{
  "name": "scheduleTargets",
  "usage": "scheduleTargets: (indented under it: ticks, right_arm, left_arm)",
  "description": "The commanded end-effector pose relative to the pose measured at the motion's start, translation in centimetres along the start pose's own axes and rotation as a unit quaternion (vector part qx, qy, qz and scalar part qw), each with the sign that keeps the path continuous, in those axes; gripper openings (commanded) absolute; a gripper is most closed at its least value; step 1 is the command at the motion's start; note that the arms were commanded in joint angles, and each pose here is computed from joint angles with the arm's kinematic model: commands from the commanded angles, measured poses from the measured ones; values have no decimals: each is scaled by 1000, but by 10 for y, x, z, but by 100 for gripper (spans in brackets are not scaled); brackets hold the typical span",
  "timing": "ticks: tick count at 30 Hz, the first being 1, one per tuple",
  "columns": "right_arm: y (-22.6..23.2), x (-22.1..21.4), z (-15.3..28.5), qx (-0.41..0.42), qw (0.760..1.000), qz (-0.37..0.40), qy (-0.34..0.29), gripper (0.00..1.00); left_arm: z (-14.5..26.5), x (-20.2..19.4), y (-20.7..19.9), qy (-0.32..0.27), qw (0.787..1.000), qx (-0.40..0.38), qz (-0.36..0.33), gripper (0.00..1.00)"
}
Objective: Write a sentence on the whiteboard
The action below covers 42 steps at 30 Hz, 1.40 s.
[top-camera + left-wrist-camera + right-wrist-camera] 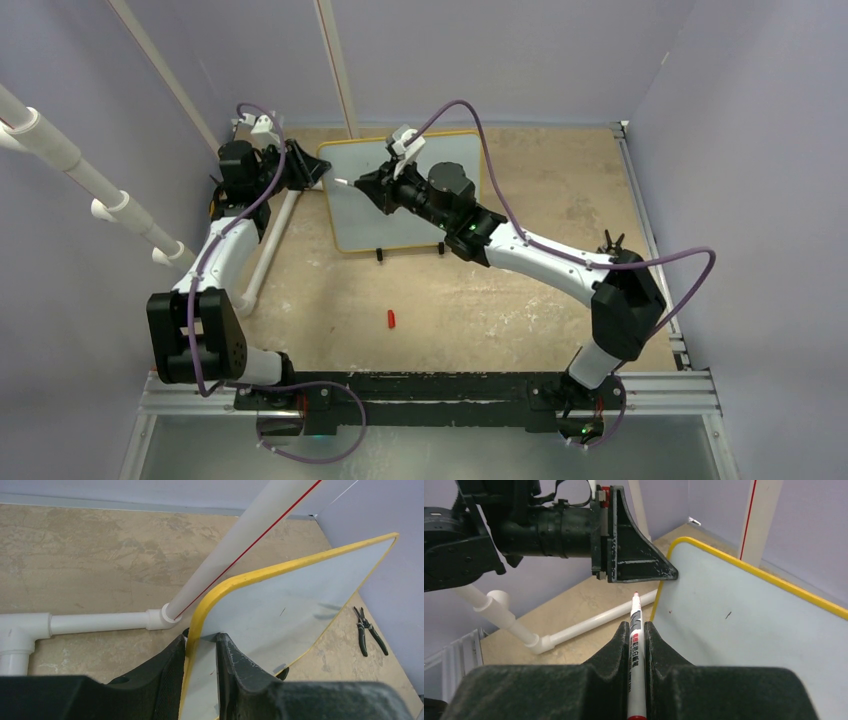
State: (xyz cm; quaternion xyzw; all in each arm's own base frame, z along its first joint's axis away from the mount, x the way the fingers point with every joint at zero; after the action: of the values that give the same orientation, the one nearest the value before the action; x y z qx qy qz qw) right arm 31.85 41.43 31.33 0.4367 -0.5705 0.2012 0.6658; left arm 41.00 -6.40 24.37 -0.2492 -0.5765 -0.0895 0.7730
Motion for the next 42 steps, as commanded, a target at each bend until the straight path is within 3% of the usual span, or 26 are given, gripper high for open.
scheduleTargets:
  ticks: [1, 25, 42]
  right_arm:
    - [15, 18, -1, 29, 999, 1, -19, 0]
    - [0, 5, -30, 8, 1000, 15, -15, 0]
    - [-3, -4, -31, 4, 1000, 10, -8, 0]
  left_arm:
    - [-3, -4, 2, -1, 1000, -7, 4, 25]
    - [0, -6, 5, 4, 1000, 3, -7, 0]
    - [1, -4, 5, 3, 1000, 5, -20, 0]
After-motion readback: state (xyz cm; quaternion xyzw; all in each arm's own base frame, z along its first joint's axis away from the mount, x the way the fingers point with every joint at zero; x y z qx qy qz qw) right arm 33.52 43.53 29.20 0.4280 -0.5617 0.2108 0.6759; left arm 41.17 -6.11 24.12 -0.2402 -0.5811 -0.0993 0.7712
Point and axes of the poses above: each gripper's point midway between its finger pads, its own z axis back along the fingers, its own y axis along the line the jaws close on, x = y × z, the point moved 2 cm from there along z, back along the fingers, and after that the axes turned 11 degrees about -z, right-handed, at the moved point
